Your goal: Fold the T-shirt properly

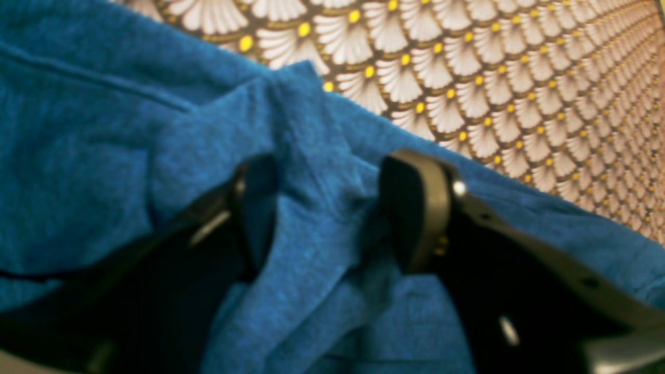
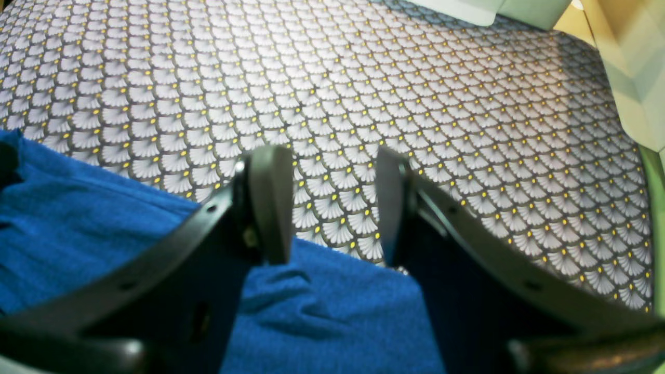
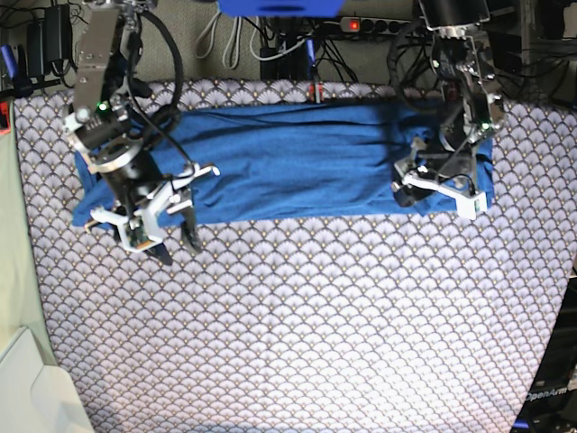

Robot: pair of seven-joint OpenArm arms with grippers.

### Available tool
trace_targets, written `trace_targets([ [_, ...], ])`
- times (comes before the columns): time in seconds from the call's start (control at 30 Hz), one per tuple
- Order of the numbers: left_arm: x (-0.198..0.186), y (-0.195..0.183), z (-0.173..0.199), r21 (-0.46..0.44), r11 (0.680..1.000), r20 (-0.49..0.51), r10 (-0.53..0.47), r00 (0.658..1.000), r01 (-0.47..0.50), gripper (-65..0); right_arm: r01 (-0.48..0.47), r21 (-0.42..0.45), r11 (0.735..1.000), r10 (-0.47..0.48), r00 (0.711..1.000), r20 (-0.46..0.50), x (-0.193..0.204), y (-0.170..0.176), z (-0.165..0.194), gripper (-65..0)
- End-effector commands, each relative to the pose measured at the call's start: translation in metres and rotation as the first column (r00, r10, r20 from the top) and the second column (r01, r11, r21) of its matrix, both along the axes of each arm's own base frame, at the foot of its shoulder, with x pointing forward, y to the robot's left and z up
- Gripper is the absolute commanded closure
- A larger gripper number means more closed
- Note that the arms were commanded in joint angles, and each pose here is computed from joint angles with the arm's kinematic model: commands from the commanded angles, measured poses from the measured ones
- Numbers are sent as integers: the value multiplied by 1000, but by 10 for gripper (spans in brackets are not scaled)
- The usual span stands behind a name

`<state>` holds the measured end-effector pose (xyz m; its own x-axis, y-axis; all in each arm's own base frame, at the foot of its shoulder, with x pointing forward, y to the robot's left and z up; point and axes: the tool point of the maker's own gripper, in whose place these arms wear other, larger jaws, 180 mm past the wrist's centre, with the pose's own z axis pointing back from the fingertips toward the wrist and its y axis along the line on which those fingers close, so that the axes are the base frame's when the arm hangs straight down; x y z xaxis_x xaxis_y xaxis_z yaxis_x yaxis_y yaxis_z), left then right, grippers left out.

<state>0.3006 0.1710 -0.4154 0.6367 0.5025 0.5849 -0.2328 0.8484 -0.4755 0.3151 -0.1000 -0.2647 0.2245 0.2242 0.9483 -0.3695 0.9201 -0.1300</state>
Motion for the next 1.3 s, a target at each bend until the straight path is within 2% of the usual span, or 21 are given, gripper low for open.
trace_targets([
  [0.0, 2, 1, 4, 0, 1000, 9, -3, 1000, 3, -297, -12, 17, 1000, 11, 999, 52, 3, 2, 14, -269],
  [0.17, 0, 1, 3, 1, 1000, 5, -3, 1000, 3, -230, -12, 17, 1000, 11, 999, 52, 3, 2, 14, -269],
  [0.3, 0, 7, 4, 18, 1000, 3, -8, 1000, 8, -139, -12, 17, 1000, 11, 999, 53, 3, 2, 15, -269],
  [0.4, 0, 9, 5, 23, 1000, 6, -9, 1000, 9, -111, -12, 17, 1000, 11, 999, 53, 3, 2, 15, -269],
  [0.63, 10, 12, 33, 51, 999, 84, -11, 996, 7, 0, -14, 17, 1000, 13, 999, 52, 3, 3, 14, -269],
  [0.87, 8, 11, 45, 66, 998, 116, -19, 993, 11, -4, -14, 17, 1000, 13, 999, 50, 2, 3, 14, -269],
  [1.13, 9, 7, 44, 59, 998, 113, -24, 993, 17, -5, -13, 19, 1000, 12, 999, 48, 2, 3, 13, -269],
  [1.27, 17, 9, 47, 54, 998, 117, 1, 993, -7, -5, -13, 18, 1000, 12, 999, 47, 2, 3, 13, -269],
])
